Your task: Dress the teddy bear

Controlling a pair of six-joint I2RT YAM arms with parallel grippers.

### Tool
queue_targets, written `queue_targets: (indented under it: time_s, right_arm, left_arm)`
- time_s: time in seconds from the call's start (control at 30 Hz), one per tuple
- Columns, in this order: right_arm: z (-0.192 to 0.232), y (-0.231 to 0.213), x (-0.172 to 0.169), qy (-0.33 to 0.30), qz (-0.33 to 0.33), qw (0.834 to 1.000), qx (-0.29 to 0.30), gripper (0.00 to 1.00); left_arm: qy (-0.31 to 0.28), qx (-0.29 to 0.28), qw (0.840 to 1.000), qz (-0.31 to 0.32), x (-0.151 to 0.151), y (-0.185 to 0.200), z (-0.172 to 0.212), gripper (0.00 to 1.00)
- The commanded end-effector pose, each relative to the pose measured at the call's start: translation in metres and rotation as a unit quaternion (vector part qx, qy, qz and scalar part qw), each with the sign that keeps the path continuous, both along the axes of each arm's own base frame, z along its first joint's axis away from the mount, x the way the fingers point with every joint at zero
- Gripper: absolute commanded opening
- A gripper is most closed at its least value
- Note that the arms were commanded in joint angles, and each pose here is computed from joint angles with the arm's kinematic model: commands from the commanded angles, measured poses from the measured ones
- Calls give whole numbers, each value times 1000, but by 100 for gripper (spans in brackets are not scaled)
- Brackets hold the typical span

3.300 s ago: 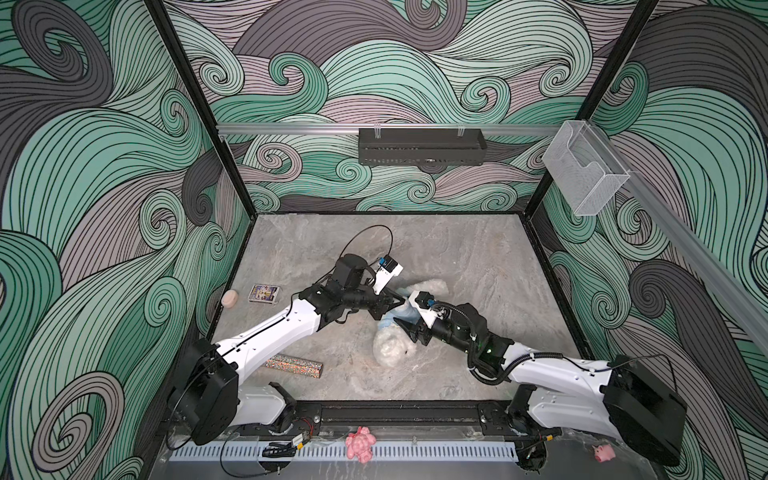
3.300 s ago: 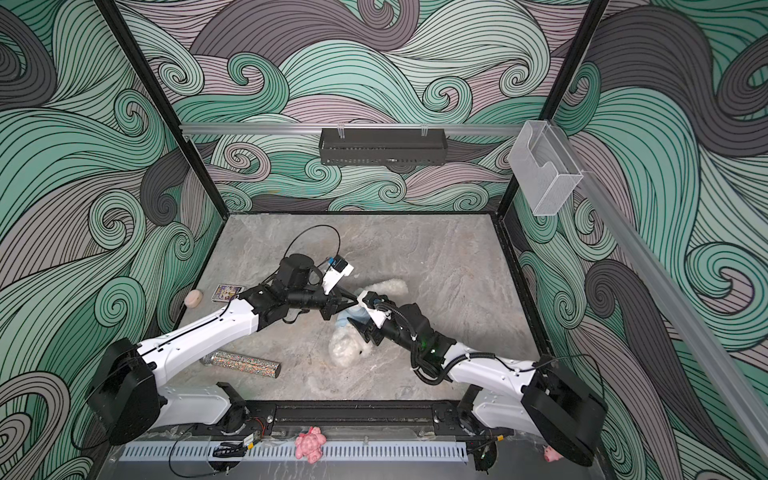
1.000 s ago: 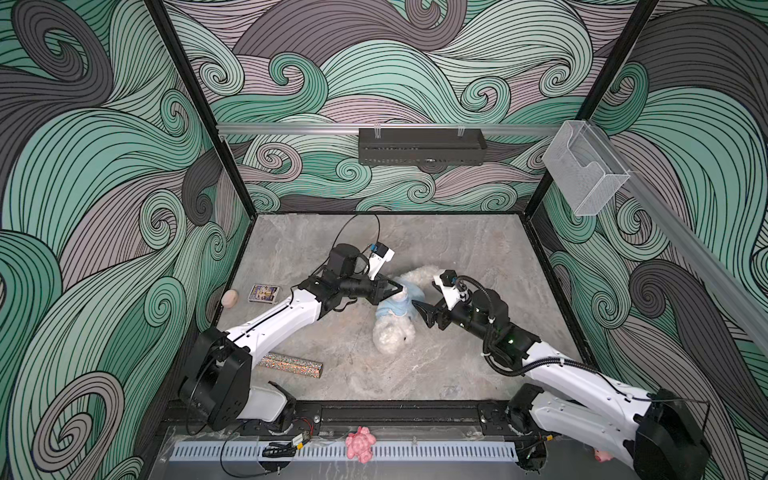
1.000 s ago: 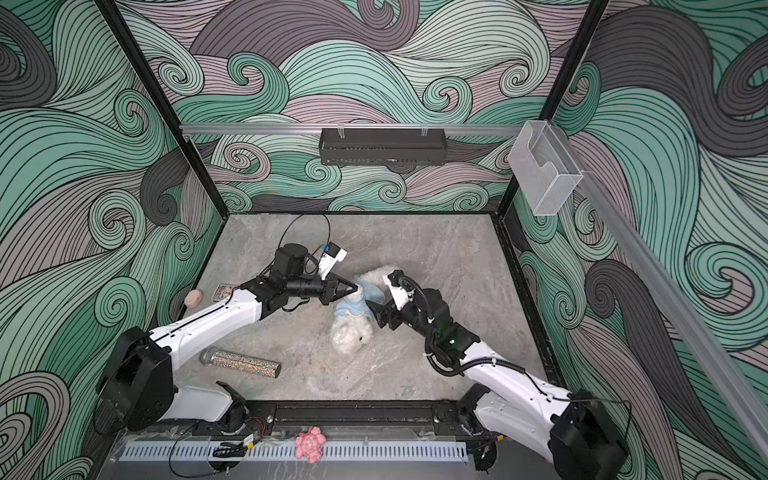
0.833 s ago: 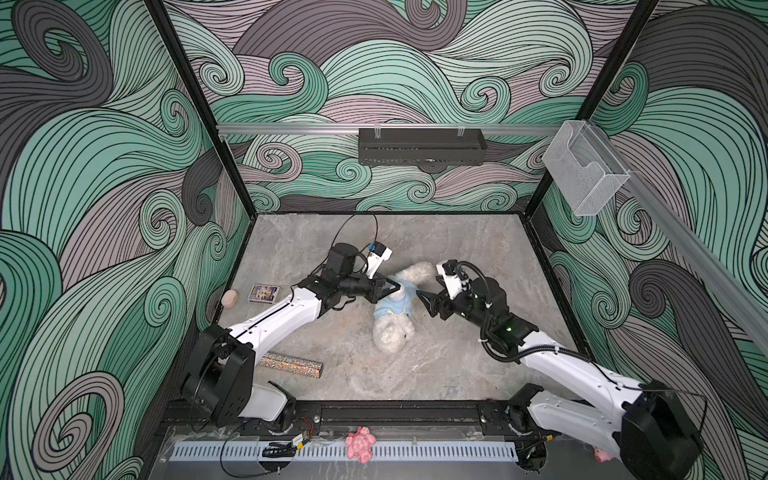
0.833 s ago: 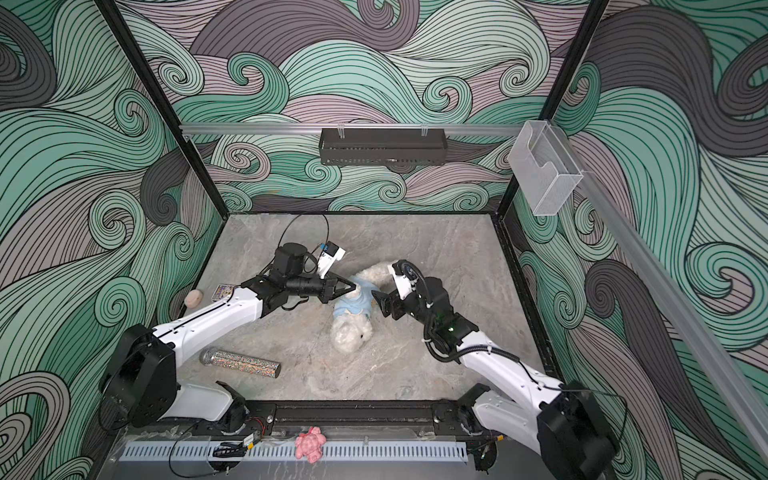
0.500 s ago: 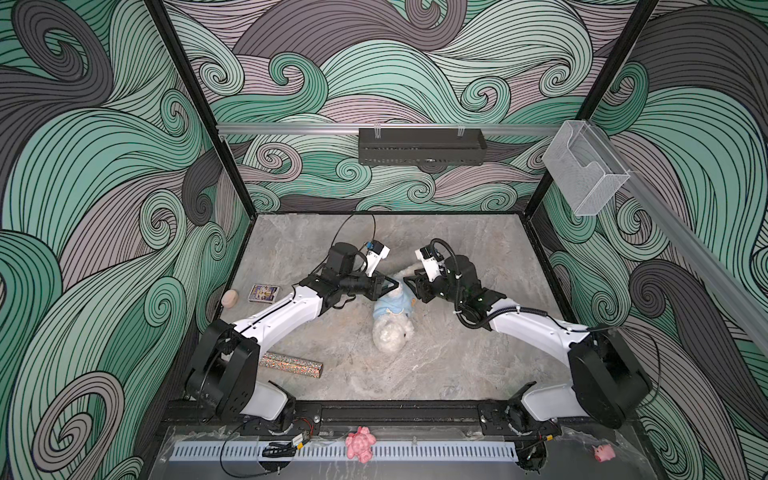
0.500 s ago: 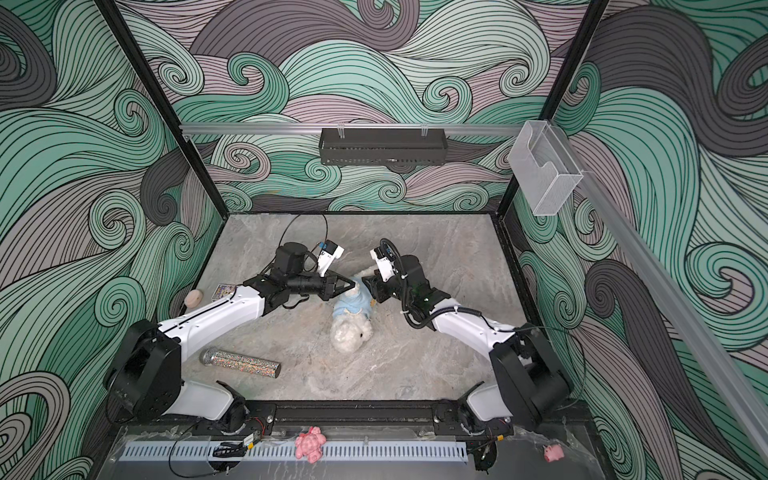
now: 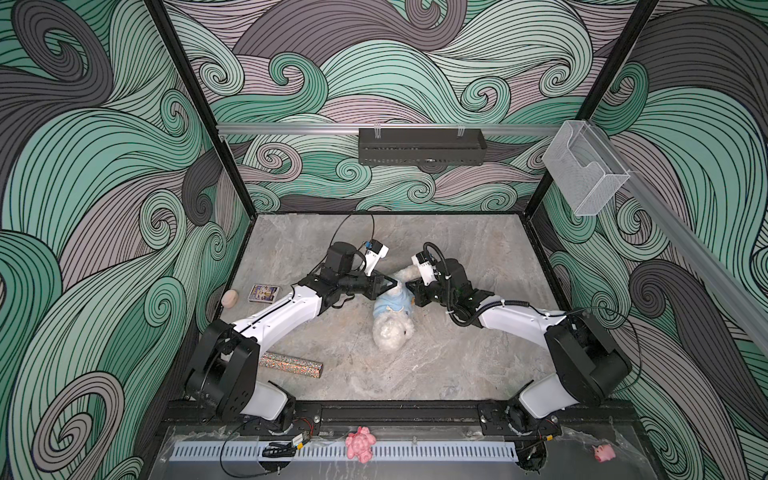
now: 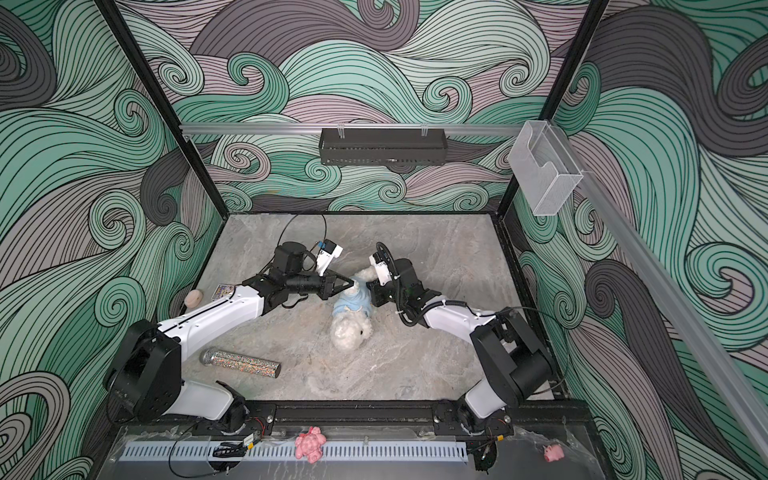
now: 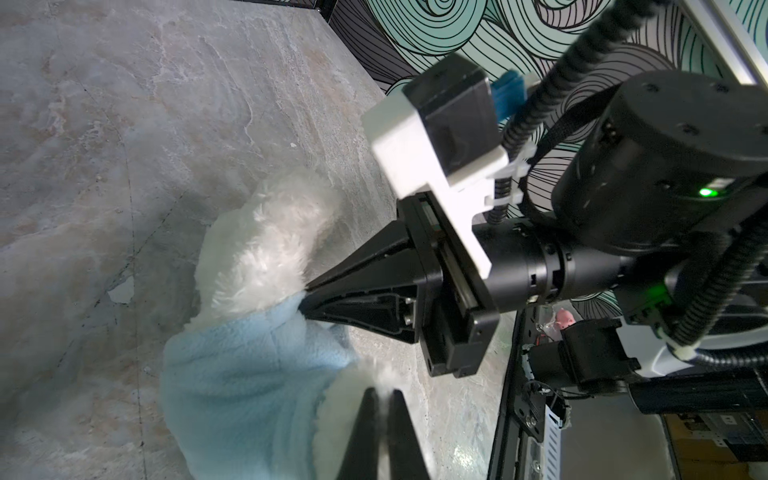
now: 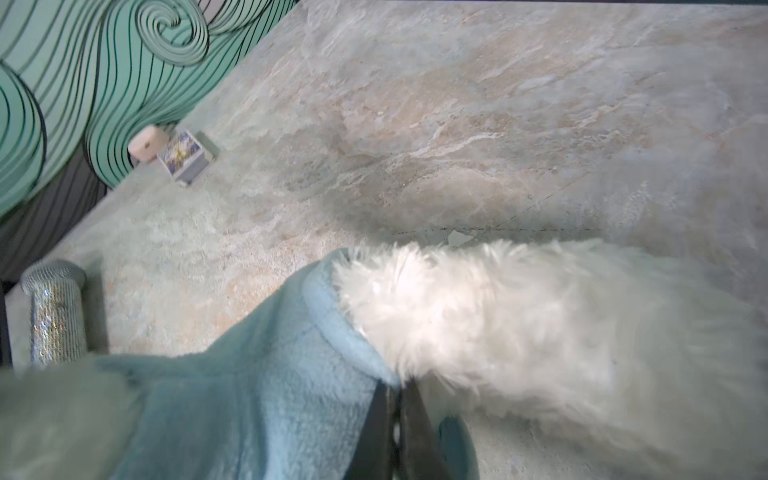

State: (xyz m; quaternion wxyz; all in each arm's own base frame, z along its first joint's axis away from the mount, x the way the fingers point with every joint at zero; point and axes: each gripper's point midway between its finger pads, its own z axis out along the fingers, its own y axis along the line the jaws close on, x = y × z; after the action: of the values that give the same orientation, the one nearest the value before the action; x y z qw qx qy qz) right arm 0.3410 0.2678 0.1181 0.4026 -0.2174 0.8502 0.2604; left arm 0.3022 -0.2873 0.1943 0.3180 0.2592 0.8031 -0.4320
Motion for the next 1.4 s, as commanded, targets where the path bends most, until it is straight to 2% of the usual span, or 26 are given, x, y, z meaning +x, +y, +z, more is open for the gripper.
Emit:
queue_targets:
  time_s: [0.0,0.23,0.33,0.47,0.63,0.7,0.83,0.93,1.0,1.1,1.2,1.27,1.37]
  right_arm:
    - [-4,-36,15,7,-83,996,-22,3]
    - [1,-55,25,23,-125,992,11,5]
    - [11,-42,23,17,-90,995,47,15]
    - [27,-23,12,10,-34,995,91,30]
    - [47,-46,6,-28,-58,996,54,40]
    - [53,-65,7,-44,-87,995,24,44]
    - [54,-116,13,-44,-175,983,-16,49]
    - [55,-149,13,-37,-230,973,0,50]
    - [60,-157,10,-45,-236,971,12,51]
    - [70,-143,1,-60,-192,979,34,51]
    - [72,-115,-10,-57,-122,988,69,51]
    - [64,-96,-20,-38,-82,994,67,51]
    - [45,-82,-32,-12,-60,997,51,51]
  left_arm:
    - [-51,-14,999,1,1,4,29,0]
    - [-54,6,999,-9,-5,8,24,0]
    - [-59,8,998,-13,-6,8,23,0]
    - [-89,36,995,14,2,16,26,0]
    - [-119,70,990,6,-6,-1,22,0]
    - [-120,77,990,-1,-14,-21,11,5]
    - [-105,54,993,-18,-36,-80,-11,27]
    - [-117,18,992,-54,-59,-116,-3,42]
    - [-120,2,991,-68,-69,-125,9,48]
    - [-134,2,990,-50,-69,-113,26,54]
    - [-152,24,987,37,-57,-77,38,56]
    - [-152,47,982,106,-47,-49,33,64]
    - [-148,78,977,129,-45,-33,14,70]
